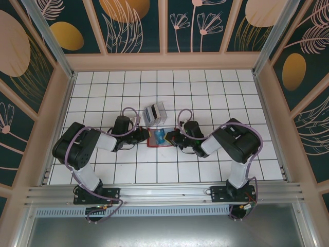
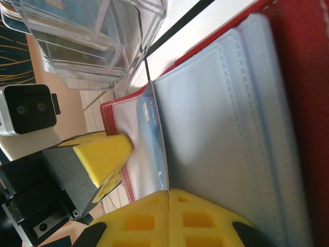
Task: Put the credit cards into the card holder
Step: Insert the credit card into the card slot.
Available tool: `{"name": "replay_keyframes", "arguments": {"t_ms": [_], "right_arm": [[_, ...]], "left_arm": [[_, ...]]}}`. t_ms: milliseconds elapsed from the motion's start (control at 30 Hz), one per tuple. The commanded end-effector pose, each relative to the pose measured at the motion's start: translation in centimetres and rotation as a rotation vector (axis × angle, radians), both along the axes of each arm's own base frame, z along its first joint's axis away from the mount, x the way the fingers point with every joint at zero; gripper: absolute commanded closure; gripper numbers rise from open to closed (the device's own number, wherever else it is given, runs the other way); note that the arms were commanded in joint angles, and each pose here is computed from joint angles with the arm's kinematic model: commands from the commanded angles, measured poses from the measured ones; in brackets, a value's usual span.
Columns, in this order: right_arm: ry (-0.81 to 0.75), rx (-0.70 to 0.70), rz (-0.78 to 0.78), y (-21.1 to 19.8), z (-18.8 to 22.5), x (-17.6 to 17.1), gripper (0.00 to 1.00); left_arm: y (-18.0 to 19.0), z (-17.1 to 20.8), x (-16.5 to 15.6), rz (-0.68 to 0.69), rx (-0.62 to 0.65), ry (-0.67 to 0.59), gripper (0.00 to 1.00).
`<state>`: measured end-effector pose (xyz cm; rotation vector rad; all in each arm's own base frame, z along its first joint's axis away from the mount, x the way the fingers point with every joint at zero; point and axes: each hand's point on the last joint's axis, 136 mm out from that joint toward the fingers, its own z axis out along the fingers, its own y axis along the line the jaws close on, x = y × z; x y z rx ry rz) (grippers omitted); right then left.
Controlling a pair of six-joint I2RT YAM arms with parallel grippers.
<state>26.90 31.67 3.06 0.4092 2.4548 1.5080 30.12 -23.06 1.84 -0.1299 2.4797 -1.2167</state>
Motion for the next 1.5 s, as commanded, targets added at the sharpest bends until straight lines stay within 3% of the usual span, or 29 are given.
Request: {"name": "replay_keyframes", "arguments": {"t_ms": [0, 233, 533, 700, 1167, 1467], "right_arm": [[0.007, -0.014, -0.01, 0.6, -0.7, 0.1, 0.96], [0.028, -0.045, 0.045, 2.3, -1.2, -0.8, 0.86], [0.05, -0.158, -0.003, 0.7, -1.7, -0.8, 0.72], [0.04, -0.187, -0.016, 0.3, -1.4, -0.7, 0.65], [-0.083, -0.229, 0.249, 6.1, -0.7, -0.1, 0.68], [-0.21, -0.442, 0.349, 5.3, 0.0, -0.6, 0.64]], "left_arm": [[1.9, -4.3, -3.0, 0.019, 0.1, 0.161, 0.91], [1.7, -4.1, -3.1, 0.031, 0.072, 0.178, 0.81], [1.3, -3.4, -2.9, 0.042, 0.029, 0.189, 0.79], [1.3, -3.3, -3.3, 0.046, 0.019, 0.189, 0.66], [1.4, -2.9, -3.2, 0.079, -0.008, 0.186, 0.56], [1.3, -3.0, -2.2, 0.091, 0.001, 0.187, 0.55]]}}
